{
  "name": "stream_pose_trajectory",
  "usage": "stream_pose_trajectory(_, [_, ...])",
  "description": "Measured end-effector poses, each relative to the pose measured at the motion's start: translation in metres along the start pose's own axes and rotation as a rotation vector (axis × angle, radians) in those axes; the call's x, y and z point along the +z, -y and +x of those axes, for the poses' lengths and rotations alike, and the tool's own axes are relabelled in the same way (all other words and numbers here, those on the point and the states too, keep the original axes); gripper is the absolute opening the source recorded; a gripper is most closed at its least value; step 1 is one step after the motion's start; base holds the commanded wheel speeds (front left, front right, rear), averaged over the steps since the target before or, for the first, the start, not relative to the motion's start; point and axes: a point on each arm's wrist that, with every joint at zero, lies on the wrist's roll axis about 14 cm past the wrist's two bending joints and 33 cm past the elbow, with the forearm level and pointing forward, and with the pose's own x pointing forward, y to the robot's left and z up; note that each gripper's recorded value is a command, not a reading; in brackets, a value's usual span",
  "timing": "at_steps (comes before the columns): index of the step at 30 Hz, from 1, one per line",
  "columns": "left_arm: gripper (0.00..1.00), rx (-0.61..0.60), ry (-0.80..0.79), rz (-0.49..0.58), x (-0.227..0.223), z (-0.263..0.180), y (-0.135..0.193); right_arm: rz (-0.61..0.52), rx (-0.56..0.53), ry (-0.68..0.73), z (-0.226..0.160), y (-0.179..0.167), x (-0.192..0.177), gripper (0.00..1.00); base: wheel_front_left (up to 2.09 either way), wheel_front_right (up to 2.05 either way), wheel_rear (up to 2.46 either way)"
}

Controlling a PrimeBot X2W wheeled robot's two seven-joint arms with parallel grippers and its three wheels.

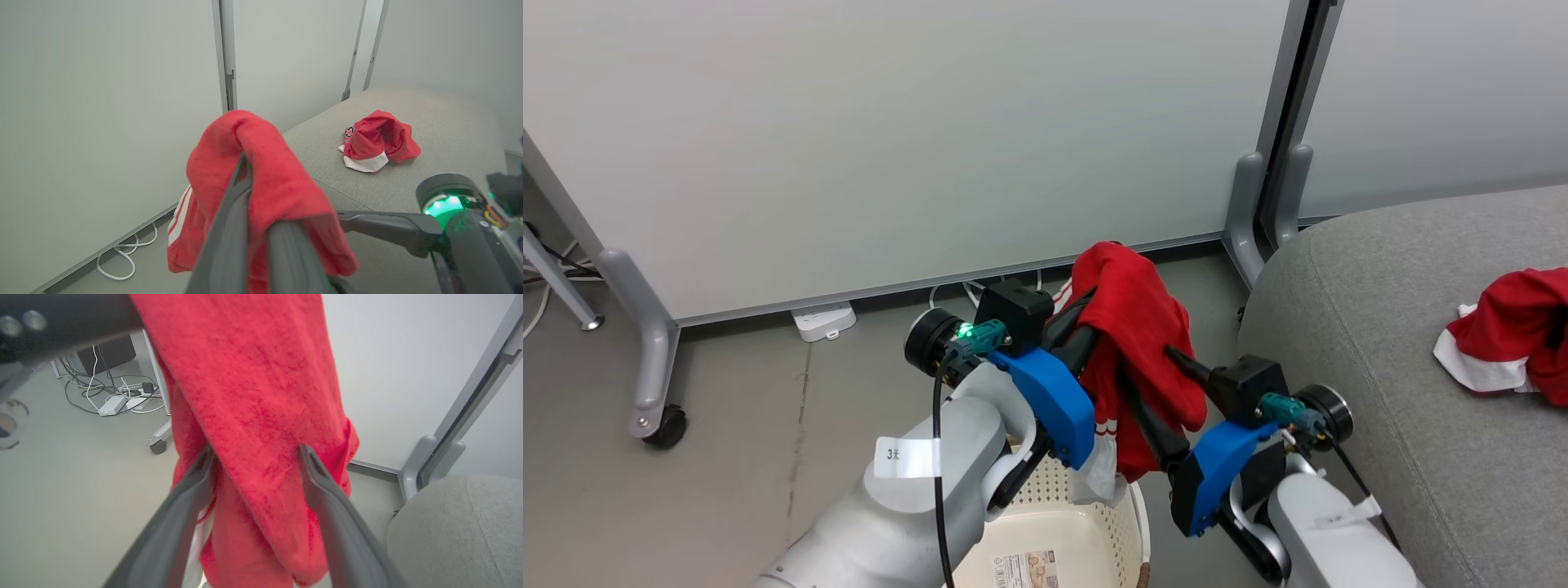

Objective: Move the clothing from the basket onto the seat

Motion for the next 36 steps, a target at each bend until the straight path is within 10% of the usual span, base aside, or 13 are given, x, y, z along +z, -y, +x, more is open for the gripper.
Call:
stream_pose_trajectory(9, [0.0, -0.02, 0.003, 0.003, 0.001, -0.001, 0.007, -0.001, -0.01, 0.004, 0.016, 0.01, 0.006, 1.0, 0.0, 0.0, 0.0])
stream_pose_trajectory(10, [0.0, -0.022, 0.004, 0.003, 0.001, -0.001, 0.008, 0.006, -0.004, -0.001, 0.018, 0.009, 0.006, 0.3, 0.0, 0.0, 0.0])
stream_pose_trajectory(11, [0.0, -0.023, 0.004, 0.004, 0.002, -0.001, 0.008, 0.016, 0.0, -0.003, 0.019, 0.008, 0.006, 0.0, 0.0, 0.0, 0.0])
stream_pose_trajectory(31, [0.0, -0.018, 0.006, 0.003, 0.003, 0.001, 0.007, 0.069, 0.0, 0.018, 0.022, 0.009, 0.006, 0.0, 0.0, 0.0, 0.0])
stream_pose_trajectory(33, [0.47, -0.009, 0.009, 0.001, 0.003, 0.001, 0.005, 0.076, -0.002, 0.02, 0.022, 0.01, 0.006, 0.0, 0.0, 0.0, 0.0])
stream_pose_trajectory(34, [1.0, -0.004, 0.014, 0.0, 0.004, 0.001, 0.004, 0.081, -0.003, 0.022, 0.022, 0.01, 0.006, 0.0, 0.0, 0.0, 0.0])
stream_pose_trajectory(36, [1.0, 0.012, 0.033, -0.013, 0.006, 0.001, 0.003, 0.092, -0.013, 0.028, 0.022, 0.014, 0.007, 0.0, 0.0, 0.0, 0.0])
